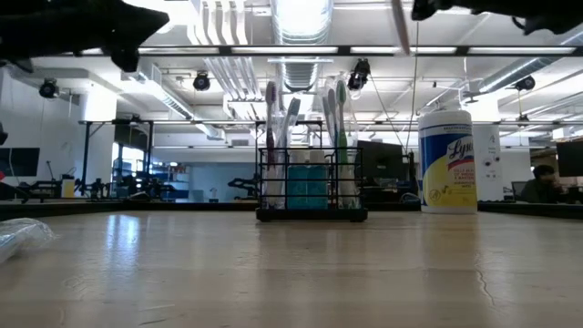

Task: Pick & Place toothbrushing station
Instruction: Put the orange toothbrush into the black organizer

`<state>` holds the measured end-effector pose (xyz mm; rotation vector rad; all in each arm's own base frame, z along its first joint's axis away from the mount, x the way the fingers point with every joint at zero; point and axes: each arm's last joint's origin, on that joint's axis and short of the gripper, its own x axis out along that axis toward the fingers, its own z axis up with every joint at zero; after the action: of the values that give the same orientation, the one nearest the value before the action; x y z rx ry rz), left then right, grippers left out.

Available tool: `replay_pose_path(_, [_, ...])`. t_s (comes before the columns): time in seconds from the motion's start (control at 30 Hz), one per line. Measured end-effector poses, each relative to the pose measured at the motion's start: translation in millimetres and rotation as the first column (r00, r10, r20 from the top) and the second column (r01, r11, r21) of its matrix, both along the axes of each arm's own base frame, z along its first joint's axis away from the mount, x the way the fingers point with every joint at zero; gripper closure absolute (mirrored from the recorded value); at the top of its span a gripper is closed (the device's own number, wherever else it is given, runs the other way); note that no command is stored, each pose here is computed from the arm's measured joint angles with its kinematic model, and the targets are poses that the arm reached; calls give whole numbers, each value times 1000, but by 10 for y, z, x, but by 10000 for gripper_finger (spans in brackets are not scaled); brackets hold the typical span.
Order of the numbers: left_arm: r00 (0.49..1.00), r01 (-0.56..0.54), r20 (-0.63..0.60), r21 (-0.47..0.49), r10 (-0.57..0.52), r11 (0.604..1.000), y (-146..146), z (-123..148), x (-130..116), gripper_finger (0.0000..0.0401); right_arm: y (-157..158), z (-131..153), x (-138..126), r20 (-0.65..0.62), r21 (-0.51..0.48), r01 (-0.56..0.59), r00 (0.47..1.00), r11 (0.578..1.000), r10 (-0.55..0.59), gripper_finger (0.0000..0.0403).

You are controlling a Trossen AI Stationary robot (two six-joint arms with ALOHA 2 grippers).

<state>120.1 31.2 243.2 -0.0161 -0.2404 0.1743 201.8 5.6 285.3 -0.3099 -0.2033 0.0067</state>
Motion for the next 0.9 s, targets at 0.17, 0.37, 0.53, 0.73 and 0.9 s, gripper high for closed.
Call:
replay_pose_path(0.17, [999, 7, -43, 8, -7, 1000, 55, 219, 211, 389, -48, 2, 275, -46, -7, 10, 999, 1000, -10, 380])
replay_pose_path(0.37, [989, 128, -84, 37, -125, 991, 88, 546, 603, 361, -144, 21, 550, -50, 35, 35, 998, 999, -33, 380])
replay_pose_path(0.53, [978, 176, -118, 24, -172, 984, 106, 742, 986, 293, -207, 10, 718, -75, 41, 57, 996, 998, -54, 380])
replay_pose_path(0.73, [973, 179, -149, 14, -174, 984, 191, 844, 1360, 211, -216, -34, 805, -97, 8, 63, 993, 998, -62, 380])
replay_pose_path(0.9, [972, 183, -151, 14, -179, 983, 239, 891, 1586, 174, -229, -37, 817, -92, -6, 75, 993, 997, -75, 380])
